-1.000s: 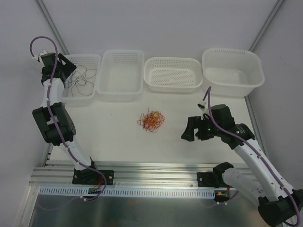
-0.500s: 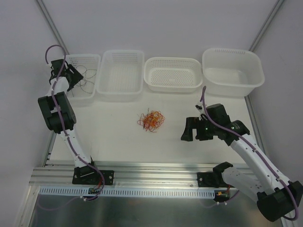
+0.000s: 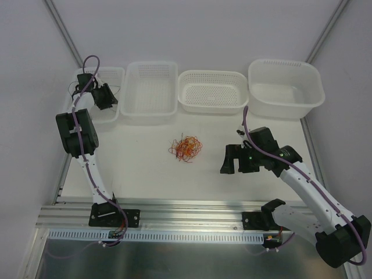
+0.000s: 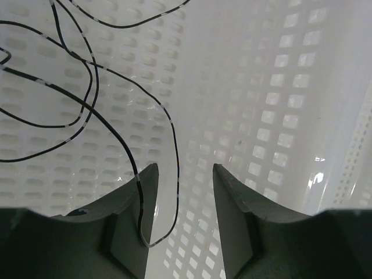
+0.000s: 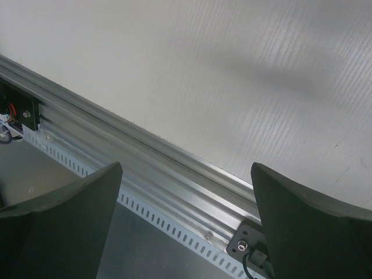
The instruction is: Untangle the cables
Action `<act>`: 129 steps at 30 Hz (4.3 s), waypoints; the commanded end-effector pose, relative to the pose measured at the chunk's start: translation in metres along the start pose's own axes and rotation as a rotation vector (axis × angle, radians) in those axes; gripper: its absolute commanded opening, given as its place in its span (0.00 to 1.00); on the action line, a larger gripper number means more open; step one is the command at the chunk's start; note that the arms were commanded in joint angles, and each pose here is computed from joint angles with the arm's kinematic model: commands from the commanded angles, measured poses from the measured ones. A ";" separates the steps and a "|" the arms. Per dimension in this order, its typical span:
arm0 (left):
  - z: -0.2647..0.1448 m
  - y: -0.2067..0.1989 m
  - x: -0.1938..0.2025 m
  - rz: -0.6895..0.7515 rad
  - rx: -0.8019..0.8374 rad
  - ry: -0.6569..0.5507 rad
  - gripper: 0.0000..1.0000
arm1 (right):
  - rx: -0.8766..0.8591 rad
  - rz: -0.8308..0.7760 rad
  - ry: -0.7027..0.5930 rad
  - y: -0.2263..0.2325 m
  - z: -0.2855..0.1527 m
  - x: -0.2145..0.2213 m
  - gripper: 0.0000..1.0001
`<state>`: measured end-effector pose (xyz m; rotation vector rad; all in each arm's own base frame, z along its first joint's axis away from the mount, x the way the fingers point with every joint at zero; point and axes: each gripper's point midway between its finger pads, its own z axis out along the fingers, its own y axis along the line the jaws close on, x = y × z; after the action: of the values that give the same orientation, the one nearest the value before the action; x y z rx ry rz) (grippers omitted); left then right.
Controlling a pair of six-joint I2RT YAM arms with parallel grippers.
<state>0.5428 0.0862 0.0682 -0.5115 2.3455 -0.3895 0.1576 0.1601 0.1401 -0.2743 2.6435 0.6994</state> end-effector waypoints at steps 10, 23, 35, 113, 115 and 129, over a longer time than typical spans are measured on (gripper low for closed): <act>-0.076 -0.030 -0.038 0.102 -0.008 -0.130 0.61 | -0.025 -0.032 -0.057 0.016 -0.011 -0.013 0.98; -0.195 -0.096 -0.006 0.032 0.023 -0.280 0.99 | -0.030 -0.109 -0.108 0.026 -0.002 -0.038 0.99; -0.225 -0.167 0.198 0.226 0.304 -0.004 0.99 | 0.023 -0.055 -0.215 0.043 0.034 -0.104 0.96; -0.196 -0.248 0.343 0.243 0.496 0.174 0.87 | -0.251 -0.250 -0.358 0.203 0.013 -0.129 0.01; -0.186 -0.247 0.347 0.229 0.448 0.162 0.84 | -0.270 -0.248 -0.353 0.209 0.012 -0.126 0.01; -0.137 -0.226 0.371 0.091 0.243 0.172 0.36 | -0.218 -0.283 -0.472 0.200 -0.050 -0.130 0.01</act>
<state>0.2441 -0.2657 0.0474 -0.1870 2.4703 -0.7107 0.2011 0.3437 0.2676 -0.5207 2.1768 0.8651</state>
